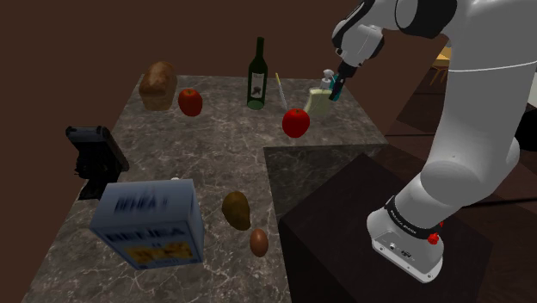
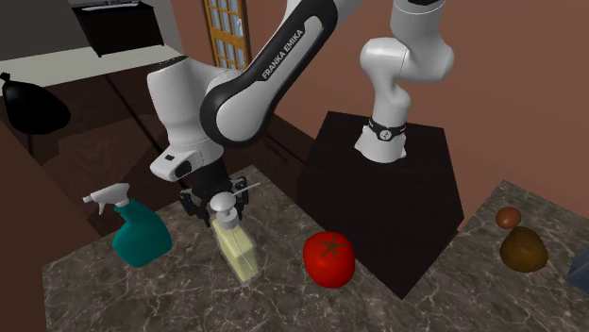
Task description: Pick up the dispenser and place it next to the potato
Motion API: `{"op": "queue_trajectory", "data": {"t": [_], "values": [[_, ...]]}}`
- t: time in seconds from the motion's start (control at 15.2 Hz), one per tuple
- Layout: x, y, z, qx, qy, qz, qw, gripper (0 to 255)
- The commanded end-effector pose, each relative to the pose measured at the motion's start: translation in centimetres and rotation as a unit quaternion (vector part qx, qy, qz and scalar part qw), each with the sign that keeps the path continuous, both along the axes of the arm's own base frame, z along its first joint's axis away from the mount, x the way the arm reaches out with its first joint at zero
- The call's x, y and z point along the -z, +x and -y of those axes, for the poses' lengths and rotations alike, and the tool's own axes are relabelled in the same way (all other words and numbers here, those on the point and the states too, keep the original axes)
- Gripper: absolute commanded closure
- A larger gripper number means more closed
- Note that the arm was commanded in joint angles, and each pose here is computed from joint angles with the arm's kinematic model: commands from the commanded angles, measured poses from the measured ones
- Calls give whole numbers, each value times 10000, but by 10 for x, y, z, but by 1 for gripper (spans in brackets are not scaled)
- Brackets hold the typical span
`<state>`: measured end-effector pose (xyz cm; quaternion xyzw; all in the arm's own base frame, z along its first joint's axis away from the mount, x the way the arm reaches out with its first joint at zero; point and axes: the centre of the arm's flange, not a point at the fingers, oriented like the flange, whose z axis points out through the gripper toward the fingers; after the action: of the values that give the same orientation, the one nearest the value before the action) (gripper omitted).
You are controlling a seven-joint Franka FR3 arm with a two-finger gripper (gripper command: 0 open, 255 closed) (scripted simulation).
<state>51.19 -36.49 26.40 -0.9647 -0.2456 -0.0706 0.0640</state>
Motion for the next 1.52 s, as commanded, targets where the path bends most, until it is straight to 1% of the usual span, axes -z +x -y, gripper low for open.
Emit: {"op": "queue_trajectory", "data": {"t": [0.0,0.2,1.45], "values": [[0,0,-1,-5,4,-3,10000,255],[0,0,-1,-5,4,-2,10000,255],[-100,0,-1,-5,4,-2,10000,255]]}}
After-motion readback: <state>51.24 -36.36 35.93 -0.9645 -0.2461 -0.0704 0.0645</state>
